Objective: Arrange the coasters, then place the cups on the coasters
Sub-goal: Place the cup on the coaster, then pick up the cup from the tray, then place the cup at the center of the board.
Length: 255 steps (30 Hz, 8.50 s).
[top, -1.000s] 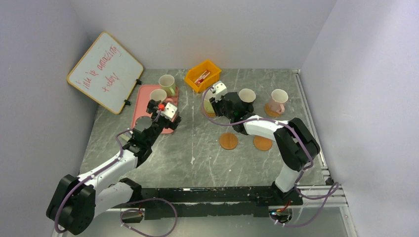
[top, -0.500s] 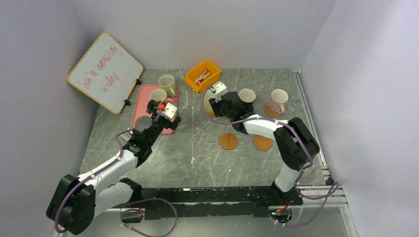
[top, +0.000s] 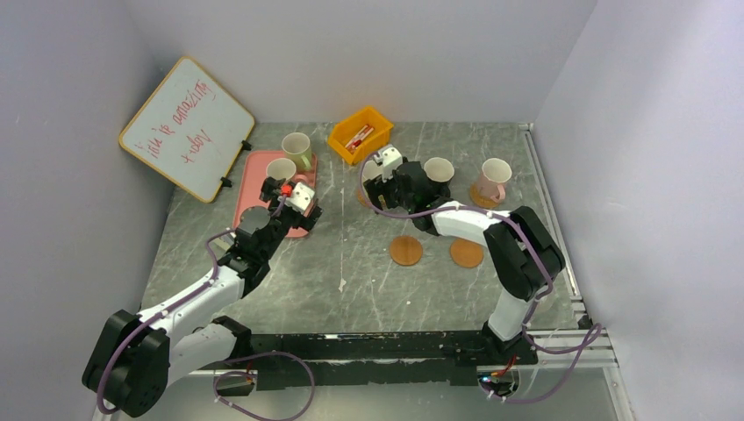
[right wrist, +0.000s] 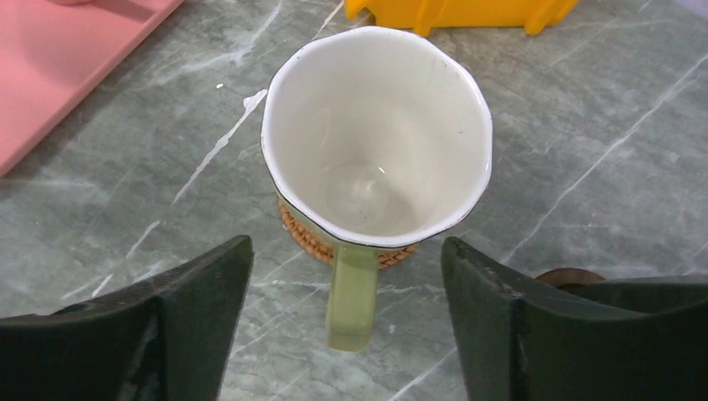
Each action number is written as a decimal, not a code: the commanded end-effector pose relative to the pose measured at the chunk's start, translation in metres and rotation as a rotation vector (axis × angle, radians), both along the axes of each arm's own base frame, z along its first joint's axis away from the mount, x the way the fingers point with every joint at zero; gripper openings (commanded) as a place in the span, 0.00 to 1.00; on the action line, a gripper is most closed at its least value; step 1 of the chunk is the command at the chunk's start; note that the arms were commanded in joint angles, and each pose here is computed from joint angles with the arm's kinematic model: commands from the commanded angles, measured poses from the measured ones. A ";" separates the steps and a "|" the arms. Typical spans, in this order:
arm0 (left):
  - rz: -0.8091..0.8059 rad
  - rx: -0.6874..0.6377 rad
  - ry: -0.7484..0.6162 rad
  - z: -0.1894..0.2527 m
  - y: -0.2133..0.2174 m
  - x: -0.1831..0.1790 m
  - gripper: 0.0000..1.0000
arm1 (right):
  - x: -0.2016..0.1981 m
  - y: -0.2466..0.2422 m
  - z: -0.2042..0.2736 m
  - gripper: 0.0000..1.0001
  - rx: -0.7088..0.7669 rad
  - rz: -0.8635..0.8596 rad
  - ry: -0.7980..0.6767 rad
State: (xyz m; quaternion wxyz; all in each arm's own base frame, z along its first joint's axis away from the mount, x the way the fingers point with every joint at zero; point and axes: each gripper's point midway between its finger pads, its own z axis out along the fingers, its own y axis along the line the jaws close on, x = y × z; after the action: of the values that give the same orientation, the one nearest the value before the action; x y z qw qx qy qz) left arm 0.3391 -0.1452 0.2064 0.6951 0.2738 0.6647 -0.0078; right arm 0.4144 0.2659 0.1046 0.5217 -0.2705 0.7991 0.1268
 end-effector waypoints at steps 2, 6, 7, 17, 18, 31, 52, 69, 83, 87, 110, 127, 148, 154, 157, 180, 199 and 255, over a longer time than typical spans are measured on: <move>-0.002 -0.017 -0.039 0.009 0.000 0.001 0.97 | 0.009 0.007 0.027 0.99 0.051 0.002 -0.041; -0.004 -0.018 -0.039 0.009 0.000 0.001 0.97 | 0.008 0.005 0.038 1.00 0.070 -0.003 -0.071; -0.004 -0.017 -0.037 0.008 0.000 0.001 0.97 | 0.008 0.005 0.043 1.00 0.077 -0.003 -0.082; -0.008 -0.014 -0.033 0.007 -0.001 0.001 0.97 | 0.001 0.005 0.080 1.00 0.114 0.037 -0.173; -0.010 -0.014 -0.032 0.007 -0.002 0.001 0.97 | 0.001 0.005 0.085 1.00 0.112 0.038 -0.186; -0.024 -0.014 -0.026 0.007 -0.004 0.001 0.97 | -0.024 -0.023 0.213 1.00 0.123 0.045 -0.464; 0.058 -0.014 -0.021 0.006 0.008 0.009 0.97 | -0.059 -0.029 0.157 0.98 0.112 0.110 -0.311; 0.235 -0.048 0.040 -0.011 0.040 0.041 0.99 | -0.067 -0.024 0.156 0.95 0.142 0.140 -0.291; 0.308 -0.025 0.116 0.008 0.064 0.094 0.96 | -0.066 -0.022 0.147 0.95 0.130 0.148 -0.274; 0.329 -0.016 0.167 0.003 0.067 0.117 0.96 | -0.068 -0.023 0.151 0.95 0.136 0.152 -0.281; 0.319 -0.178 0.332 -0.036 0.084 0.158 0.96 | -0.068 -0.022 0.149 0.94 0.130 0.157 -0.283; 0.219 -0.191 0.367 -0.039 0.069 0.143 0.96 | -0.069 -0.023 0.152 0.94 0.132 0.157 -0.290; 0.227 -0.155 0.440 -0.067 0.070 0.147 0.96 | -0.069 -0.023 0.151 0.94 0.131 0.158 -0.290; 0.219 -0.156 0.448 -0.068 0.068 0.146 0.96 | -0.069 -0.023 0.151 0.94 0.130 0.159 -0.289; 0.214 -0.160 0.445 -0.068 0.067 0.145 0.96 | -0.069 -0.022 0.149 0.94 0.129 0.162 -0.285; 0.171 -0.158 0.449 -0.063 0.061 0.140 0.90 | -0.068 -0.022 0.147 0.93 0.127 0.161 -0.280; 0.033 -0.165 0.359 -0.004 0.045 0.111 0.67 | -0.067 -0.022 0.146 0.93 0.123 0.158 -0.280; -0.586 0.063 0.420 -0.054 -0.103 -0.031 0.95 | -0.068 -0.019 0.139 0.92 0.111 0.184 -0.272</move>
State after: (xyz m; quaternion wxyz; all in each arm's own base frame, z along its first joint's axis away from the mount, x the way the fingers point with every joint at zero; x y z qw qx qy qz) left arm 0.3018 -0.2340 0.1237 0.4590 0.4484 0.7324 -0.2278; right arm 0.3442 0.2435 0.2379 0.6129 -0.3240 0.6989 0.1758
